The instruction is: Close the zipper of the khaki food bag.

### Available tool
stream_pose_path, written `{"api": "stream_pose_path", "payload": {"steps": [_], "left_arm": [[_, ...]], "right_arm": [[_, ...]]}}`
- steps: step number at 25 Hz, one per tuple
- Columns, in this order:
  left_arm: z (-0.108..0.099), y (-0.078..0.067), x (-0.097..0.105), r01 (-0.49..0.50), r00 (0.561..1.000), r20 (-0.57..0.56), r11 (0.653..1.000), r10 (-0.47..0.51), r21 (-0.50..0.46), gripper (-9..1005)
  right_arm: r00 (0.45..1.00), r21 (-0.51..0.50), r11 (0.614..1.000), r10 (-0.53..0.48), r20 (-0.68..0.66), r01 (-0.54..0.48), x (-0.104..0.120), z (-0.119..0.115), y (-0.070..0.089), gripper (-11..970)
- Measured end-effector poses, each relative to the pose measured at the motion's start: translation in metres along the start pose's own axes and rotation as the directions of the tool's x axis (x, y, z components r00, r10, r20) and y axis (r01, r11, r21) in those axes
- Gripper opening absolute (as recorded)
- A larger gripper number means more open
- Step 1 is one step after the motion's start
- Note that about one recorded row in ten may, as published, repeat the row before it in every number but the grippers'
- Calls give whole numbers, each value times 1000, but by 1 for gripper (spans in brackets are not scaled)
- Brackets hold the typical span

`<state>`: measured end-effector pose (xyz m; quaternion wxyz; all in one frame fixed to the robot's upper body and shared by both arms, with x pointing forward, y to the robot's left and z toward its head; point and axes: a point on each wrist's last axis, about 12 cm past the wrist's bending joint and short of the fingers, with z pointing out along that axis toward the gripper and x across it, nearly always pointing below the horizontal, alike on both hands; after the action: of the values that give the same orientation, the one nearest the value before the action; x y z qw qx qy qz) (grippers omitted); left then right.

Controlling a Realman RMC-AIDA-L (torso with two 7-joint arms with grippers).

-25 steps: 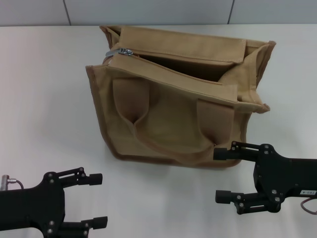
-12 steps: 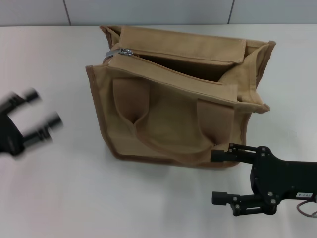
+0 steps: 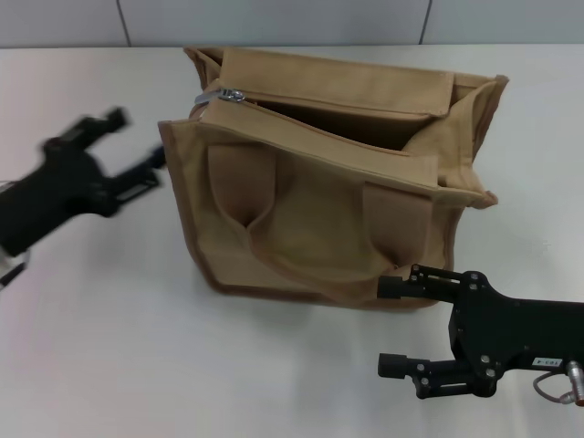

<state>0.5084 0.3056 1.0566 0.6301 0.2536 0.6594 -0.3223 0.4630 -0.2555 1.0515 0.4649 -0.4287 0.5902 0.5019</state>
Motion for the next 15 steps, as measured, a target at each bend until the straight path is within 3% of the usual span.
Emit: {"api": "stream_pose_path", "payload": {"steps": [5,11,15], "left_arm": [[20,-8,-8,-23,1000,12,992,21,125,772],[31,-3,-17,18,990,142,999,-24,40,763],[31,-2,-17,28,988,149,999,-32,24,757]], "right_arm": [[1000,10,1000,4,-3,-4,2,-1,0,838],[1000,11,1000,4,0,-4,1,0,0,837],[1000,11,1000,3,1,-3,1,0,-1,837]]}}
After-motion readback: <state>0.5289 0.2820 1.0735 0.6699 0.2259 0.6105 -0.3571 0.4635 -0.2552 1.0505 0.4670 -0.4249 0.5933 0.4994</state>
